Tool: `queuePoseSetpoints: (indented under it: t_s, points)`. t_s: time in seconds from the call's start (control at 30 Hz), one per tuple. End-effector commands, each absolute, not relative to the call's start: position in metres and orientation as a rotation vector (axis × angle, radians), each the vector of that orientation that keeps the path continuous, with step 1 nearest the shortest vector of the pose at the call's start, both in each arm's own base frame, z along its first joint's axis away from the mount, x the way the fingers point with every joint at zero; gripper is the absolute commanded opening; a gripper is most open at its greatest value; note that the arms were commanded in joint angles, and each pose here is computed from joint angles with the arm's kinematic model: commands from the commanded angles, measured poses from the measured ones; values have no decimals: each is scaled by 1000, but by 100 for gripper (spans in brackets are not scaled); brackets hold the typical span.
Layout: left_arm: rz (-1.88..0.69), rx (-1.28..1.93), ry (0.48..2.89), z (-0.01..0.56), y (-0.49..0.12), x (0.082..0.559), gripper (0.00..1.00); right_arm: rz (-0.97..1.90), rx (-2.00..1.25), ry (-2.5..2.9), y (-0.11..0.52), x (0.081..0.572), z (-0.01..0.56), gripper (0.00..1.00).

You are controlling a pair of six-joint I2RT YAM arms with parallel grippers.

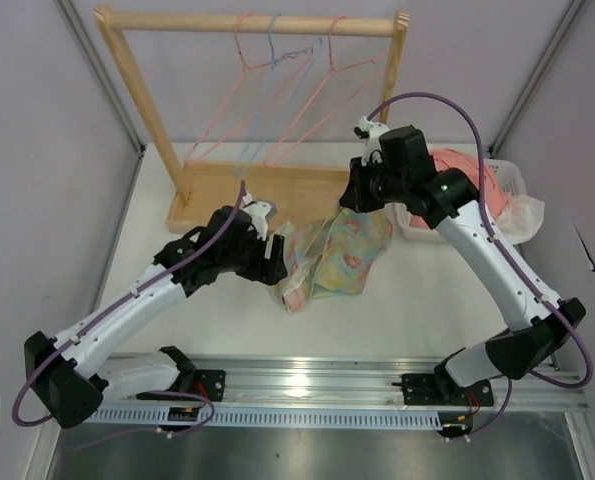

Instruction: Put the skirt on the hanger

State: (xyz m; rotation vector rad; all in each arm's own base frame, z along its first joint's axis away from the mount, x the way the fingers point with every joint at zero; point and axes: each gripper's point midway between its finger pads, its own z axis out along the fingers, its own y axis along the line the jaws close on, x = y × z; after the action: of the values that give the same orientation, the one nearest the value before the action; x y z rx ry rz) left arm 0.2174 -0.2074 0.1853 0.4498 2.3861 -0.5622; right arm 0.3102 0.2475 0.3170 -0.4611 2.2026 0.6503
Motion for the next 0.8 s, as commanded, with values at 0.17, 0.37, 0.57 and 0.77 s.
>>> queuePoseSetpoints:
  t_s: [0.17,0.37,0.57,0.77]
  points:
    - [-577,449,2168,185,-248,230,82,620,-461,2180,249,312,318,0]
    - [-469,381,2049,201,-257,264,81,621,-470,2193,256,309,312,0]
    - [-425,480,2088,186,-269,269,78,612,-465,2189,255,310,314,0]
    - [-322,465,2091,172,-262,280,67,621,-464,2188,257,310,315,0]
